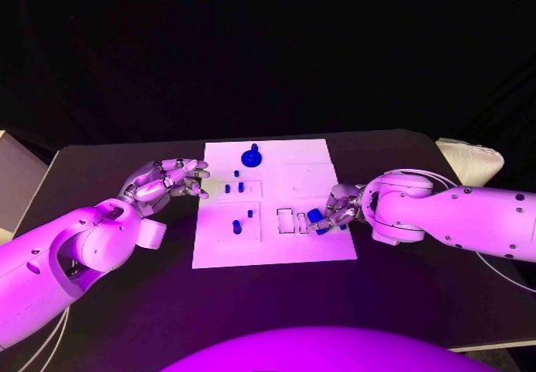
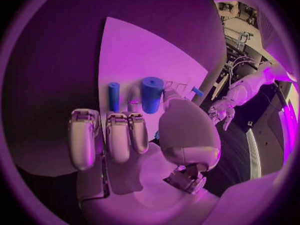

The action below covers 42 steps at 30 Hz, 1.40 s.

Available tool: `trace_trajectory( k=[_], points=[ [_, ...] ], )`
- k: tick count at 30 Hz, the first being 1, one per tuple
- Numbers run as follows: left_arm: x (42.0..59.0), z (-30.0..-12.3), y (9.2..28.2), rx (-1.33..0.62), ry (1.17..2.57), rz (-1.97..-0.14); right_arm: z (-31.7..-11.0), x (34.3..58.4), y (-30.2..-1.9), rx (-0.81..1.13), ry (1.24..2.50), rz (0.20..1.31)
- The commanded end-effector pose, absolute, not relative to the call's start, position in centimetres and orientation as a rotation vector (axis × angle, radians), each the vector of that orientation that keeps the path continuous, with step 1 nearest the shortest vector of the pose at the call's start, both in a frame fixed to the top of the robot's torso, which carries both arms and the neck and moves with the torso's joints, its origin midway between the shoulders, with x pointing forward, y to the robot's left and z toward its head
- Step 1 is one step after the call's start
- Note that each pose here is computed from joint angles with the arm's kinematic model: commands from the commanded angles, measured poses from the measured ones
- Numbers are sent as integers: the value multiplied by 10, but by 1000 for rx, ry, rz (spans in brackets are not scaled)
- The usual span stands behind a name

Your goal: Assemble the parts on the task board

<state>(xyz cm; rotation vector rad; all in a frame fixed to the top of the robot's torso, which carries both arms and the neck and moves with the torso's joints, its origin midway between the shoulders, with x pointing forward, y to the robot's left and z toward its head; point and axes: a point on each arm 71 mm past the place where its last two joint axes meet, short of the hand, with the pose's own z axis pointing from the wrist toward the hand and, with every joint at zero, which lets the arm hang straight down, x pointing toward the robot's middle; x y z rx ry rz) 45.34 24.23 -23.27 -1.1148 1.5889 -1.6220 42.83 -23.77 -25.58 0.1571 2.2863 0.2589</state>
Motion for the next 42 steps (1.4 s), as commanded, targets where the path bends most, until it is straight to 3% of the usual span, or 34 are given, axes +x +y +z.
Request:
trace_trajectory(
  k=[1,16,27,42],
  points=[
    [452,-232,240,-1101,1597,-1651,-260,428,-238,112,2283,221],
    [452,-232,240,-1105,1607,-1649,-257,423,-237,246,2248,295],
    [452,-233,240,-1107,1614,-1647,-237,422,-233,372,2233,391],
    [451,-233,238,-1105,1619,-1654,-231,423,-197,371,2286,492]
  ],
)
